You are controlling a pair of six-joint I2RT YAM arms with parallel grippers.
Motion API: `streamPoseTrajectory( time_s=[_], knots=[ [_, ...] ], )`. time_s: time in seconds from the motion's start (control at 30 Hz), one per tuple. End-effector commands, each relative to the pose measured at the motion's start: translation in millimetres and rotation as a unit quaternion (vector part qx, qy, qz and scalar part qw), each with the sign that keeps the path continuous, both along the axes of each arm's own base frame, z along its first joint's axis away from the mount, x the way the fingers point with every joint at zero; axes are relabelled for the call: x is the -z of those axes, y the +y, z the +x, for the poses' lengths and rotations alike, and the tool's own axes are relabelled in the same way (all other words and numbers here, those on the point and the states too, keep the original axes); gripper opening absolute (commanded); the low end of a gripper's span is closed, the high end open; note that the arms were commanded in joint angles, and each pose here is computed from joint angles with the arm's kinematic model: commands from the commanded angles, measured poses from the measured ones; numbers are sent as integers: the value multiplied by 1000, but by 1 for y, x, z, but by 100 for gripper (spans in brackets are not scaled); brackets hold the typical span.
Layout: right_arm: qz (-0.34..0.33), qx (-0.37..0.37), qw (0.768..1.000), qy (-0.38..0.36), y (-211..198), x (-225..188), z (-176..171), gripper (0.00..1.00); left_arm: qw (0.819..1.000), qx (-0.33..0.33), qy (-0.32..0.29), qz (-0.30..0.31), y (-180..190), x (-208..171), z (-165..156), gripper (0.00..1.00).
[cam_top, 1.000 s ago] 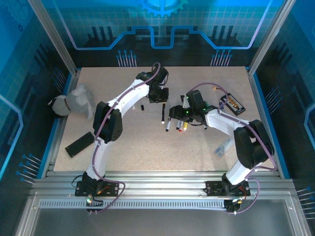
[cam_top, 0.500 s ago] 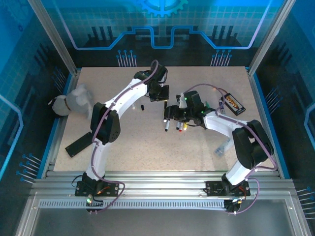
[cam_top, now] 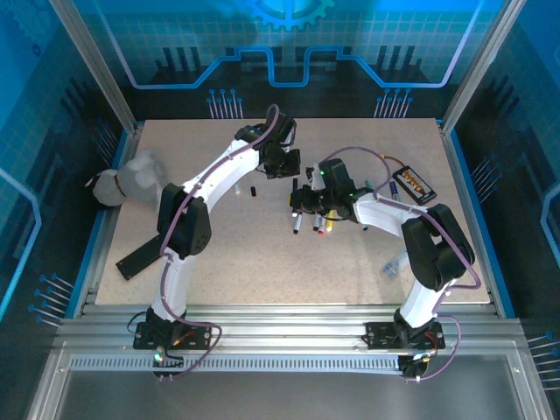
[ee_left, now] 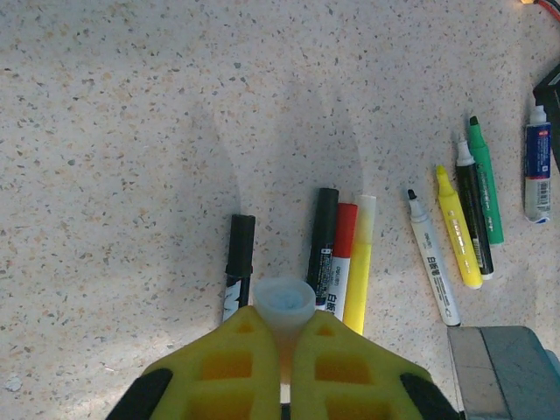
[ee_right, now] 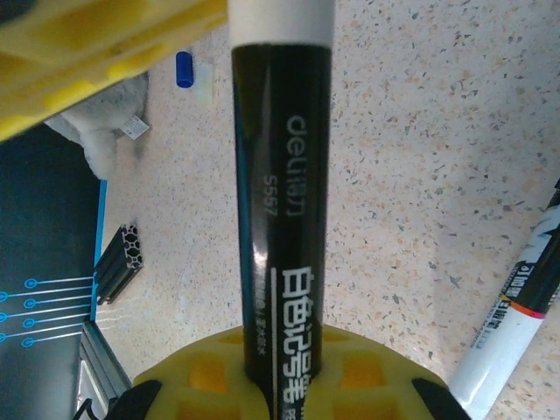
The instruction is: Open the pen caps
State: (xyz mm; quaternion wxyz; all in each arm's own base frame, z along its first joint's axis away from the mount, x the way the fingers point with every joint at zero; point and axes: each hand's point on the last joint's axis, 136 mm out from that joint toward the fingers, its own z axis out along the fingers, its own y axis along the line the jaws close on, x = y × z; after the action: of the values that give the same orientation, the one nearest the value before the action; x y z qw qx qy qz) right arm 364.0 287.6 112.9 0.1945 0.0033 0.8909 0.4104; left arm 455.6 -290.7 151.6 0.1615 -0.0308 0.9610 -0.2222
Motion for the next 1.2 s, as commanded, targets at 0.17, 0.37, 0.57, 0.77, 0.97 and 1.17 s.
streamPoseTrajectory(
  time_s=[0.17, 0.37, 0.57, 0.77, 0.97, 1.17],
  knots=[
    [5, -15, 1000, -26, 6, -16, -1, 0, 1000, -7, 13, -6, 2, -1, -6, 30],
    [3, -20, 999, -25, 9, -15, -2, 0, 1000, -9, 17, -2, 4, 4, -3, 32],
    [3, -28, 999, -29, 13, -19, -4, 0, 1000, -10, 21, -1, 5, 9, -1, 33],
    [2, -28, 999, -31, 14, -19, -4, 0, 1000, -9, 26, -1, 4, 13, 0, 32],
    [8, -33, 999, -29, 17, -18, -5, 0, 999, -11, 31, 2, 5, 19, 1, 8],
    [5, -57, 998, 16, 15, -6, -45, 0, 999, -40, 14, 28, 23, 26, 21, 0]
  ],
)
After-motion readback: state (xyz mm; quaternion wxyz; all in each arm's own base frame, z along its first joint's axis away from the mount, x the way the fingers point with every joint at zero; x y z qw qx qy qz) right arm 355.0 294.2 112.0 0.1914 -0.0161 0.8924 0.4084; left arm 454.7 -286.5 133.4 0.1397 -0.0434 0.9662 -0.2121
